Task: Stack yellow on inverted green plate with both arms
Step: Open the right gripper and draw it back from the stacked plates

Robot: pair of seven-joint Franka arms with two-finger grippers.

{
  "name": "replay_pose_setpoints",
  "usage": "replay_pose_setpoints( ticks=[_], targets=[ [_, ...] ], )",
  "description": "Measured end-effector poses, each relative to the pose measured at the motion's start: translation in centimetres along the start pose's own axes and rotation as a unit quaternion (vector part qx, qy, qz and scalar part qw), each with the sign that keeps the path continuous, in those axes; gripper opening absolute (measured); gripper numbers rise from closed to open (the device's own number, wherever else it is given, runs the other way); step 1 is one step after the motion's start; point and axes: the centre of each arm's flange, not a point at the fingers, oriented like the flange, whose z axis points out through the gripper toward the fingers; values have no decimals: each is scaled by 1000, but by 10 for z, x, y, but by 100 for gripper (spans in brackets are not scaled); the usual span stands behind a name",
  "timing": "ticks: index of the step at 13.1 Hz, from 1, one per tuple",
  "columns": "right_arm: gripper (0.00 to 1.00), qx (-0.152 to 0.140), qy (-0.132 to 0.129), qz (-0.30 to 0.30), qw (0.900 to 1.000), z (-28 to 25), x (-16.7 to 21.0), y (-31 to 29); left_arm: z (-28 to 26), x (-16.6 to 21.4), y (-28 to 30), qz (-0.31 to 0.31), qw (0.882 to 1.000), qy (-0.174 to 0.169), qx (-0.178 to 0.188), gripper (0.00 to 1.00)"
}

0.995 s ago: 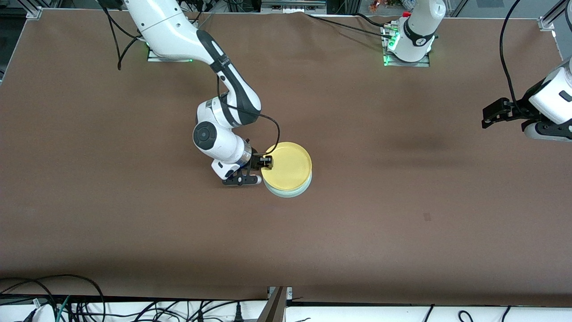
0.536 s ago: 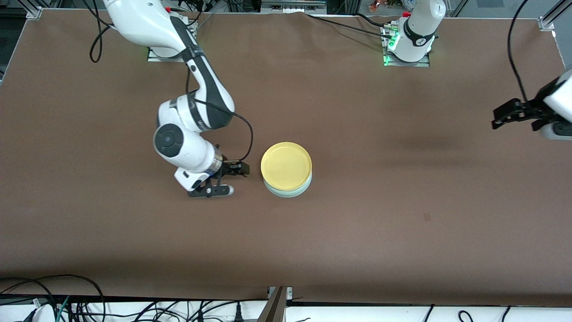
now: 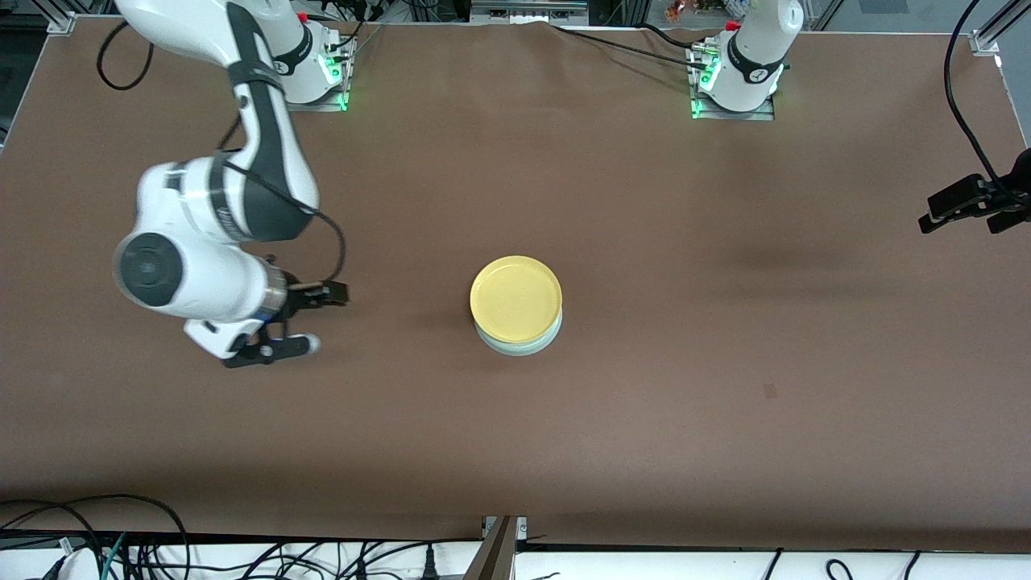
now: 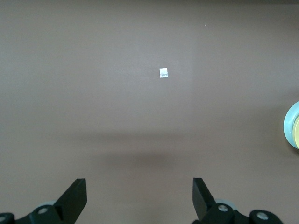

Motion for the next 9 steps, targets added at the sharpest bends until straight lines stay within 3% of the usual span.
replay_pose_setpoints(
  ticks=[4, 5, 9],
  targets=[
    [100, 29, -15, 27, 999, -78, -50, 78, 3, 1, 0, 0, 1000, -3, 0, 100],
    [100, 24, -14, 26, 999, -96, -65, 97, 4, 2, -1, 0, 1000, -4, 1, 100],
    [100, 10, 28, 48, 998, -165, -134, 157, 8, 3, -1, 0, 1000, -7, 2, 100]
  ],
)
